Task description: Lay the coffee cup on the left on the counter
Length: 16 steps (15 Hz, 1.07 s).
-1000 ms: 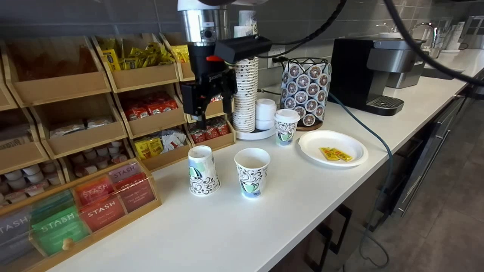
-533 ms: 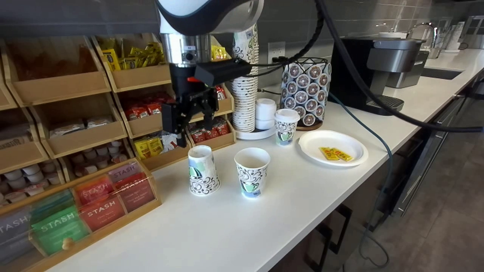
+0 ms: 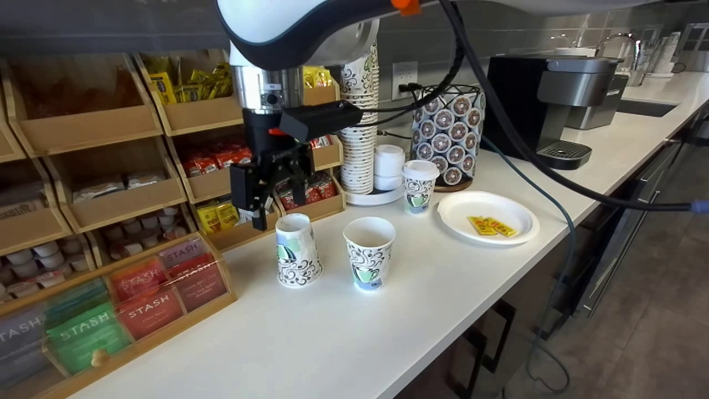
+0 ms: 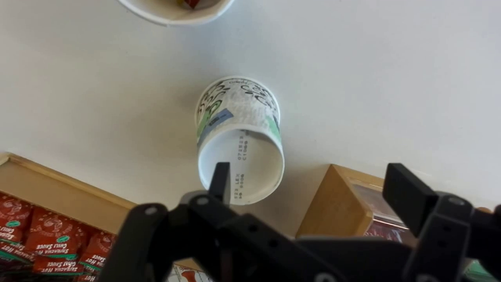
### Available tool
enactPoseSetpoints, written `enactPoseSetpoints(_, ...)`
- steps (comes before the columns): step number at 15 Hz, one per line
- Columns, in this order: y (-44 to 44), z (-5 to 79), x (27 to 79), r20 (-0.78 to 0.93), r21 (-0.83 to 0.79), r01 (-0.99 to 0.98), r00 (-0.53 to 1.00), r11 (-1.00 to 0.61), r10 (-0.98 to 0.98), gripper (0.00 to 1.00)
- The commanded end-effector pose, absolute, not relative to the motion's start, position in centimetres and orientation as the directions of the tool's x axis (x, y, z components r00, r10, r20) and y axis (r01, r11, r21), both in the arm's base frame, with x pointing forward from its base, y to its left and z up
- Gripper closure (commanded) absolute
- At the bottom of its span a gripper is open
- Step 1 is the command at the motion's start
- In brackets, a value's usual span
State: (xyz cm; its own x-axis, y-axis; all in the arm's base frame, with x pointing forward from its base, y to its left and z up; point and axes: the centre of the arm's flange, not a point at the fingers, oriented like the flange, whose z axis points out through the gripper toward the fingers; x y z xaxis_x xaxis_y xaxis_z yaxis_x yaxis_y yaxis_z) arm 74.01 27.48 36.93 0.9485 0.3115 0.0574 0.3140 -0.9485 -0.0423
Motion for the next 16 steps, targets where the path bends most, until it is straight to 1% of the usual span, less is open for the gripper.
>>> enactPoseSetpoints(1, 28.0, 34.8, 74.5, 0.048, -0.056, 0.33, 0.944, -0.942, 0.327, 0.0)
enactPoseSetpoints(6, 28.8, 33.0, 75.0, 0.059, -0.027, 0.341, 0.939, -0.94, 0.339, 0.0)
enactPoseSetpoints(8, 29.3, 32.9, 74.8, 0.069, -0.003, 0.345, 0.937, -0.939, 0.344, 0.26)
enactPoseSetpoints(9, 29.6, 33.1, 74.6, 0.073, 0.005, 0.347, 0.935, -0.938, 0.346, 0.32)
enactPoseSetpoints(10, 29.9, 33.2, 74.5, 0.073, 0.007, 0.349, 0.934, -0.937, 0.349, 0.42)
enactPoseSetpoints(14, 30.8, 33.8, 73.6, 0.073, 0.011, 0.35, 0.934, -0.937, 0.35, 0.73)
enactPoseSetpoints(16, 30.9, 33.7, 73.2, 0.071, 0.006, 0.348, 0.935, -0.937, 0.348, 0.87)
